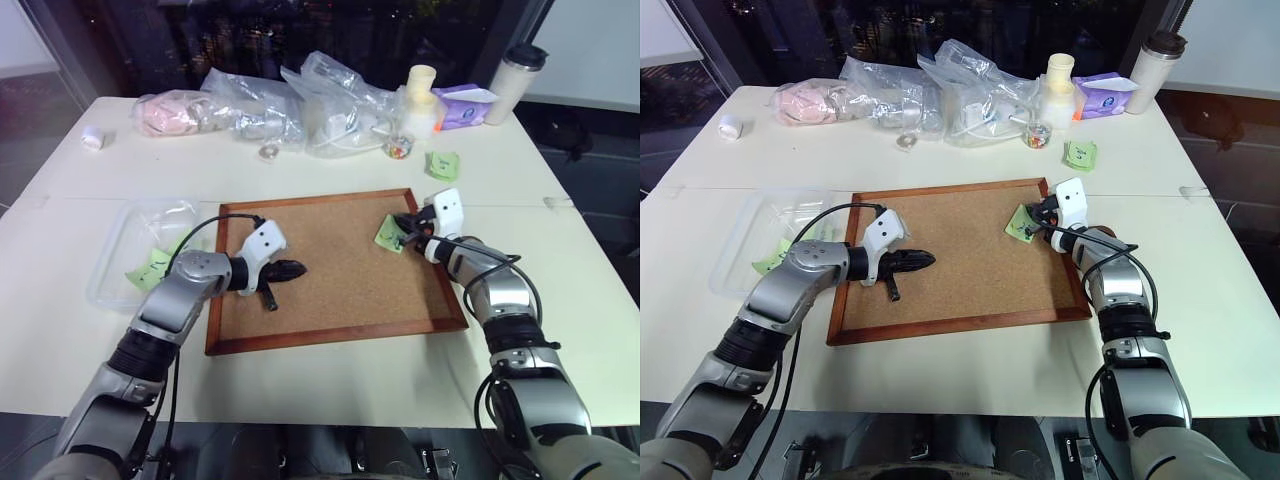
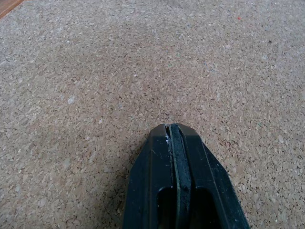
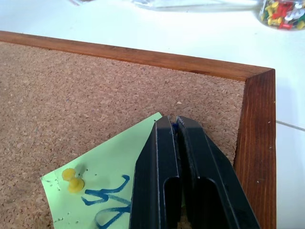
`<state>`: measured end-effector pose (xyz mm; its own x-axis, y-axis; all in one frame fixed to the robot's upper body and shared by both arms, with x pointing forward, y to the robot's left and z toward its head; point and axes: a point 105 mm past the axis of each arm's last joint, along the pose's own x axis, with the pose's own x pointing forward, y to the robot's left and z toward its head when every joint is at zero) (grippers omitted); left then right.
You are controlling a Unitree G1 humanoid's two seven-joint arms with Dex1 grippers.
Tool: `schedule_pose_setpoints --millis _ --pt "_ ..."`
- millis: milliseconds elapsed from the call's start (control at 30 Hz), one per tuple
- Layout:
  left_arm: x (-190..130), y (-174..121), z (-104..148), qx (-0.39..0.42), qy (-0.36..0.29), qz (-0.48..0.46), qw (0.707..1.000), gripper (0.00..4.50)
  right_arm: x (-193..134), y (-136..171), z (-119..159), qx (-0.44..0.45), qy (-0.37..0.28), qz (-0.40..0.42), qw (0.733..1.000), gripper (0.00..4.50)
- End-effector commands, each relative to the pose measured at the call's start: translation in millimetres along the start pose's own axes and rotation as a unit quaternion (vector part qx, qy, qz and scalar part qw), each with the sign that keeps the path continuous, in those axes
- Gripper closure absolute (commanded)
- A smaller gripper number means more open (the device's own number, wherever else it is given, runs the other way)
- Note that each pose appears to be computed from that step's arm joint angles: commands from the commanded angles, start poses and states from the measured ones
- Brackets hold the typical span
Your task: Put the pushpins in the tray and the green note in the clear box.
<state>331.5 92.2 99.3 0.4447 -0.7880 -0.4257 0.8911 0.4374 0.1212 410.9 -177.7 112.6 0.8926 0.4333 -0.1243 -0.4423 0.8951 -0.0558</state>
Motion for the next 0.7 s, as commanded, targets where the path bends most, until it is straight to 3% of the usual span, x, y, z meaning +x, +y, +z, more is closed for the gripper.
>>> schedule_pose_setpoints --millis 33,300,467,700 --pt "5.4 -13.8 -26.8 -0.028 0.046 -0.026 0.998 4.5 -8.1 -12.5 48.7 -0.015 -0.09 -0.032 0.995 4.41" --pt "5.6 -17.9 -29.7 -0.031 0.052 -0.035 0.998 4.5 -13.4 -14.0 53.5 -0.012 -0.106 -0.049 0.993 4.41" --pt "5.0 -15.0 -27.8 -0.027 0.05 -0.028 0.998 4.5 -34.7 -31.3 55.7 -0.013 -0.11 -0.089 0.99 4.41" --pt "0.6 -6.7 -27.0 -0.001 0.058 -0.014 0.998 4.5 -78.2 -48.5 19.4 -0.012 -0.044 -0.141 0.989 4.41"
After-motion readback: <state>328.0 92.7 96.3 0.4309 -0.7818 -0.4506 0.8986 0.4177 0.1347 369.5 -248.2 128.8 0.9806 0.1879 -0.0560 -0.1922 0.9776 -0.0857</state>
